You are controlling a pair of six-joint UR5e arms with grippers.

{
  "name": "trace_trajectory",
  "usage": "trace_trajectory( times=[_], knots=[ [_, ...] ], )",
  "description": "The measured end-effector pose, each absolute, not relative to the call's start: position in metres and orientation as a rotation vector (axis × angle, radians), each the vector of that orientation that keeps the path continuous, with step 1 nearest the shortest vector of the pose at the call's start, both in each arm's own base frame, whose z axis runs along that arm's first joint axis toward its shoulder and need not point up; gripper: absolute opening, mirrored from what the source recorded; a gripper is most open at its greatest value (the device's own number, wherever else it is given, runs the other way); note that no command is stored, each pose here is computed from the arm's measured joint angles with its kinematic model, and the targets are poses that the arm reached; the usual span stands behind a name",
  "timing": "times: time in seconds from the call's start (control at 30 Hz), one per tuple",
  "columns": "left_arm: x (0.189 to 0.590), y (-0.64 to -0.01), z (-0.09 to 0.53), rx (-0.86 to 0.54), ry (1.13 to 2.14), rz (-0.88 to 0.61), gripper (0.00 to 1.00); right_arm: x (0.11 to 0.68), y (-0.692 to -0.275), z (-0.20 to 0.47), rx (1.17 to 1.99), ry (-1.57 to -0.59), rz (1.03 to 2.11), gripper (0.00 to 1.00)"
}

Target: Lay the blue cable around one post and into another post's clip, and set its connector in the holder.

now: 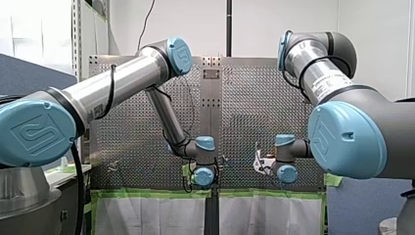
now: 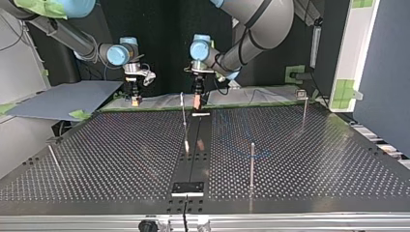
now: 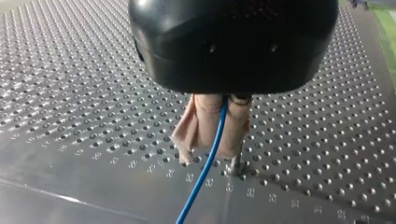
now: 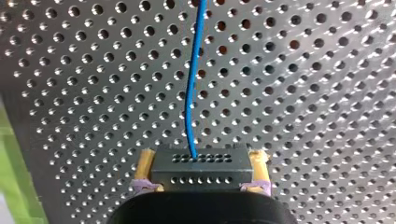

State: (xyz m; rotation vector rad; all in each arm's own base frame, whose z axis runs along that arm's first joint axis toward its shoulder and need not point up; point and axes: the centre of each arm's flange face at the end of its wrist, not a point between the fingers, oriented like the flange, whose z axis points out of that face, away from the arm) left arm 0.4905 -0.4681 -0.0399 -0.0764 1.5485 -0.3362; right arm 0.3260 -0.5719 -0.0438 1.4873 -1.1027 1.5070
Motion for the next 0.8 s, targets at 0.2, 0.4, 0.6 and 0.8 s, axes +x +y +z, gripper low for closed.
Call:
trace_trajectory(
  times=[0.2, 0.4, 0.6, 0.8],
  knots=[
    [0.501, -0.462, -0.039, -0.087, 1.559, -0.340, 0.00, 0.325, -0.571, -0.052, 1.507, -1.114, 1.490, 0.00],
    [0.508, -0.460, -0.053, -0.087, 1.589, -0.348, 0.00, 0.325, -0.574, -0.052, 1.509, -1.115, 1.486, 0.00],
    [0.517, -0.463, -0.057, -0.090, 1.591, -0.364, 0.00, 0.324, -0.577, -0.051, 1.506, -1.115, 1.484, 0.00],
    [0.530, -0.465, -0.050, -0.096, 1.578, -0.376, 0.00, 0.322, -0.581, -0.049, 1.501, -1.117, 1.482, 0.00]
  ],
)
